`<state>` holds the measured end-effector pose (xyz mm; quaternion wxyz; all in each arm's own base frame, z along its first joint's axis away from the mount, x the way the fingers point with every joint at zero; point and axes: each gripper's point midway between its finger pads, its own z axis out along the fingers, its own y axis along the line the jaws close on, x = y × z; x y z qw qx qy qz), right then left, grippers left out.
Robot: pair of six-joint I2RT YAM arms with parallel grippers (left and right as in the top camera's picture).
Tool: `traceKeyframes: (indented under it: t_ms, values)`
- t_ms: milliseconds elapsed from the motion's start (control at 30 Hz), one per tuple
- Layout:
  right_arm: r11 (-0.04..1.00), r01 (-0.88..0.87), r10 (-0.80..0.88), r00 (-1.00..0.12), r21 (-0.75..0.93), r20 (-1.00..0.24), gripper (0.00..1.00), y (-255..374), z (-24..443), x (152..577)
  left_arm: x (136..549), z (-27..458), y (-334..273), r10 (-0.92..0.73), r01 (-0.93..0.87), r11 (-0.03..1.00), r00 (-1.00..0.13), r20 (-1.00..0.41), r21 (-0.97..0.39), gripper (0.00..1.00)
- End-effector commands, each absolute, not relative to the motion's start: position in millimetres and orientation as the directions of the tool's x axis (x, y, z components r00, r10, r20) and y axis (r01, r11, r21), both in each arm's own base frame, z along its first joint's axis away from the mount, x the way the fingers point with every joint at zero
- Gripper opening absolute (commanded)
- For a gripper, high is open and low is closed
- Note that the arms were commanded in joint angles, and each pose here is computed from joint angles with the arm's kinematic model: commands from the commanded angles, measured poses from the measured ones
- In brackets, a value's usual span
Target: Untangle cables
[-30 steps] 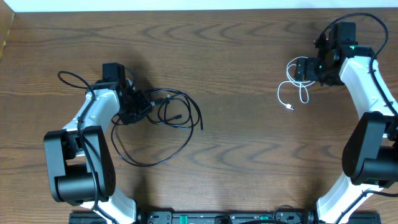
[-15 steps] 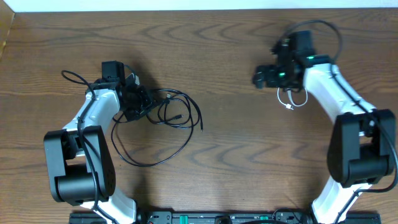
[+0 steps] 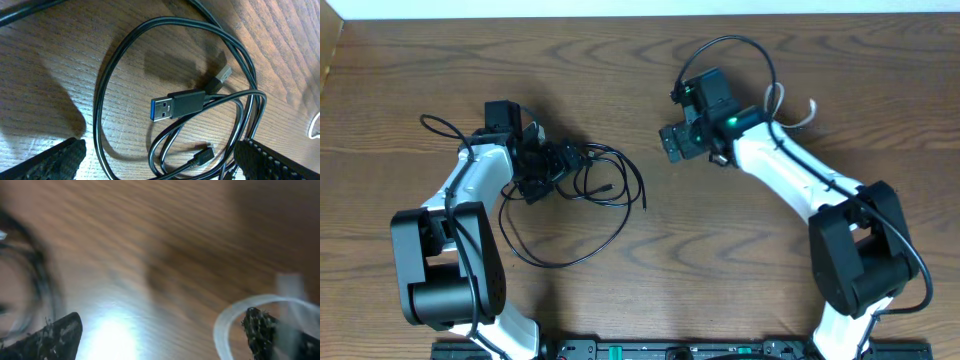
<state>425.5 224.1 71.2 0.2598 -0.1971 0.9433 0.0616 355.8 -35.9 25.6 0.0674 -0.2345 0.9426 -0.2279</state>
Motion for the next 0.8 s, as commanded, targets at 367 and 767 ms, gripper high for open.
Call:
traceKeyframes:
  t_ms: [367, 767]
  values:
    - [0.964, -0.047, -0.181, -0.84, -0.263, -0.511, 0.97, 74.5, 71.6, 470.1, 349.2, 17.9, -34.6, -0.469, -0.42, 0.79, -0.883, 0.0, -0.446, 1.0]
    - [0.934, -0.285, -0.123, -0.823, 0.216, -0.555, 0.01, 152.7, 23.2, 493.0, 349.2, 17.9, -34.6, -0.469, -0.42, 0.79, -0.883, 0.0, -0.446, 1.0]
